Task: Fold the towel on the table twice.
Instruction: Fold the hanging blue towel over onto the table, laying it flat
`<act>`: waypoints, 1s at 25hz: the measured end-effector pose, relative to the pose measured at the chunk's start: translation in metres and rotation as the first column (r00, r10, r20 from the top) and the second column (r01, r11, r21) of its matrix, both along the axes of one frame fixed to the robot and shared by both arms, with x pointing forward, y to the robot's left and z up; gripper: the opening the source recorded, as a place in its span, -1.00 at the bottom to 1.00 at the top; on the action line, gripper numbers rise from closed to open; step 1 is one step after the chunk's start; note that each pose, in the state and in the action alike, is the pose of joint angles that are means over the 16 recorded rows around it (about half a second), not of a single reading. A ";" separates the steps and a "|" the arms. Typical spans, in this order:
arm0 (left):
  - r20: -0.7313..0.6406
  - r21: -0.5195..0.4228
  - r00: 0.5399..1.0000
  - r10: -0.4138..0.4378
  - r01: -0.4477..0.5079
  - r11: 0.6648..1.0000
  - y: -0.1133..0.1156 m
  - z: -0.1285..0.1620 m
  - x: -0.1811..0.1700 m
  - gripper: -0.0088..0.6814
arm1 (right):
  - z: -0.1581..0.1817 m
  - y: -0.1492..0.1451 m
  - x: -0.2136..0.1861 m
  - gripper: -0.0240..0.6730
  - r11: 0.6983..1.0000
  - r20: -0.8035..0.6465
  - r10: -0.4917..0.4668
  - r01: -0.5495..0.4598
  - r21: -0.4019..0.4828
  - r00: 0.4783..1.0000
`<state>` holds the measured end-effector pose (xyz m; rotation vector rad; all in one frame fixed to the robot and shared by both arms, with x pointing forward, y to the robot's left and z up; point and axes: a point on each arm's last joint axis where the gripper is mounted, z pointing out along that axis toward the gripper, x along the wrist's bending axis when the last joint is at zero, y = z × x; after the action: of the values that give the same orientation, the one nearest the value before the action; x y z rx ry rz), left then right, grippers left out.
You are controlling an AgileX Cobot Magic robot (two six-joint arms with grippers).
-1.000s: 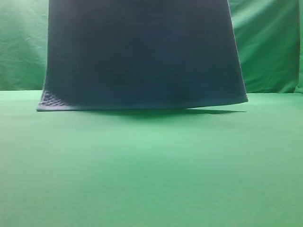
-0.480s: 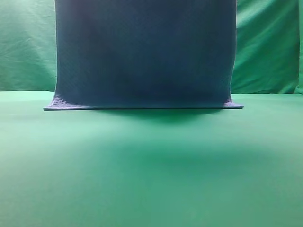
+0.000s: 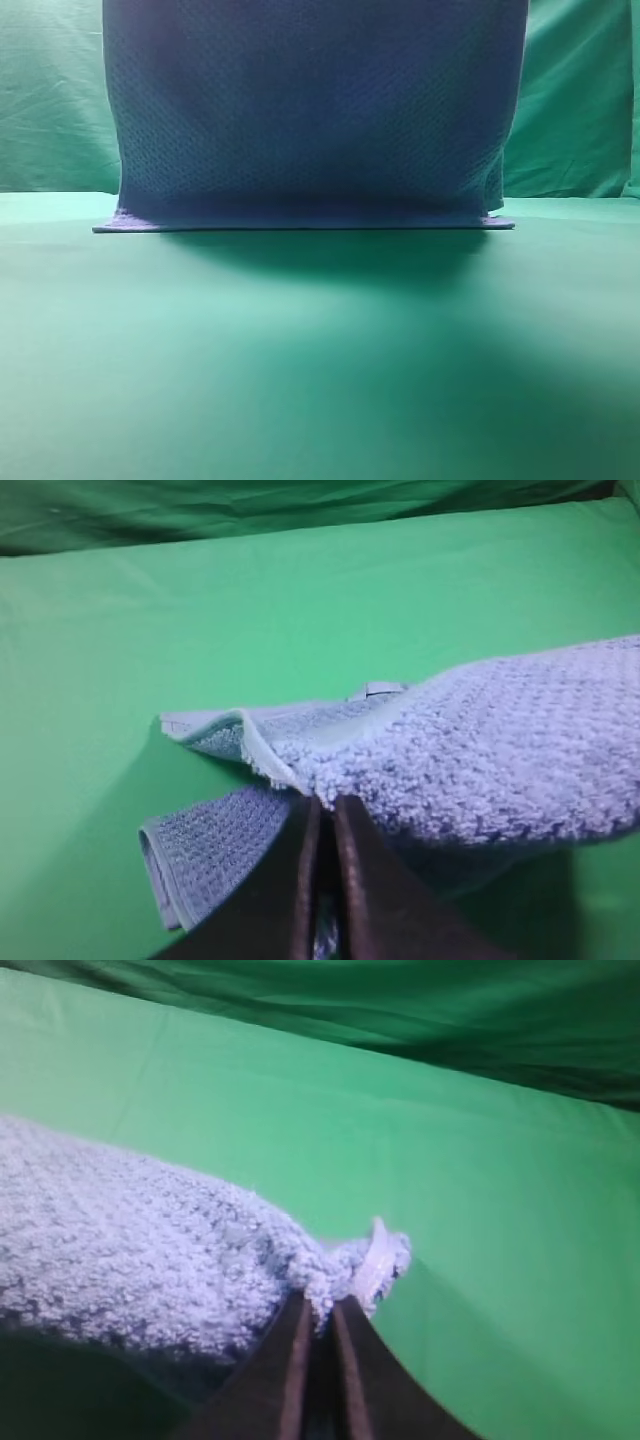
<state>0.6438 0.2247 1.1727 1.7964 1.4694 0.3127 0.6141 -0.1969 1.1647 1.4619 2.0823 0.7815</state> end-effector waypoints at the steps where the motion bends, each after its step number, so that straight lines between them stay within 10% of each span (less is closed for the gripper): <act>1: -0.004 0.000 1.000 0.002 -0.002 1.000 0.000 -0.002 -0.006 -0.97 | -0.002 -0.002 -0.007 -0.93 1.000 -0.005 0.001 -0.001 0.000 1.000; 25: -0.061 -0.039 0.998 0.031 -0.033 0.999 0.022 -0.062 -0.230 -0.97 | -0.046 -0.017 -0.200 -0.93 0.990 -0.123 0.126 -0.117 0.078 0.984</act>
<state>0.4139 0.2472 1.1105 1.7655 1.5373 0.2448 0.4140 -0.2134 1.1188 1.4674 2.2791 0.8363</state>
